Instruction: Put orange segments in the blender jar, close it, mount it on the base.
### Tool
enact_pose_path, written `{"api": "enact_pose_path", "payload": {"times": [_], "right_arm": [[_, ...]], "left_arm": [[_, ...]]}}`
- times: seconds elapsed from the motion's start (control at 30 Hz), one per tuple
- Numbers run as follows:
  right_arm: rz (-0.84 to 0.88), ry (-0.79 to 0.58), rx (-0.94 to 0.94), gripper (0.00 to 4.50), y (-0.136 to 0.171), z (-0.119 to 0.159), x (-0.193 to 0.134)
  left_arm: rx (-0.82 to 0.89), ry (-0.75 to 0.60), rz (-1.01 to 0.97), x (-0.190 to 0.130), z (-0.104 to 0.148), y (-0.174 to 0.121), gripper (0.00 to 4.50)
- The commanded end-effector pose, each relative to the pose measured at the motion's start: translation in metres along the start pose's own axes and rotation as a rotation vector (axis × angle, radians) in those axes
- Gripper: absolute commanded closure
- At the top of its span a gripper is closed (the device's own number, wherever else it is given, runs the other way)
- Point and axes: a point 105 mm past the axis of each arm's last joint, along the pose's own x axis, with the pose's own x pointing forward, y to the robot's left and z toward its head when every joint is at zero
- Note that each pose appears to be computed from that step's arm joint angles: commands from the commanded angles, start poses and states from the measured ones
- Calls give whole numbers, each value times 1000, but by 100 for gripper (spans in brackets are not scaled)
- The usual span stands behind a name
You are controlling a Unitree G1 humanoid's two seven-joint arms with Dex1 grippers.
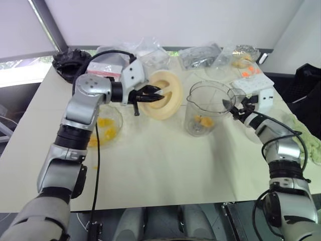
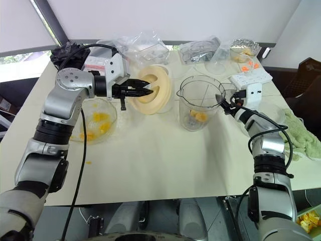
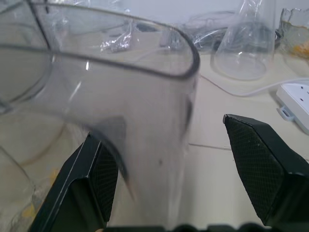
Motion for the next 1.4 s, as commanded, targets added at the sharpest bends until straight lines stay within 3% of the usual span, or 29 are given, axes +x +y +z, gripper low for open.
{"api": "enact_pose_path", "payload": {"times": [0.03, 0.13, 0.17, 0.33, 0.5, 0.73, 0.97, 1.4], "right_arm": [[0, -61, -19, 192, -1, 15, 2], [10, -75, -11, 344, 3, 15, 1], [12, -77, -10, 354, 4, 15, 0], [3, -81, -17, 351, 12, 17, -2], [67, -112, -41, 351, 57, 26, -12], [87, -96, -23, 351, 113, 19, -18], [-27, -60, -67, 351, 113, 11, -14], [-115, -71, -160, 351, 98, 18, -14]], "left_arm": [[49, -36, 31, -9, 18, 5, 426], [56, -44, 53, -15, 24, 13, 426], [58, -47, 59, -16, 25, 15, 426], [58, -94, 79, -27, 47, 33, 426], [86, -157, 47, -21, 84, 50, 426], [112, -230, -131, 21, 114, 24, 426], [114, -77, -230, 52, 89, -1, 426], [144, 151, -283, 44, 34, -19, 426]]}}
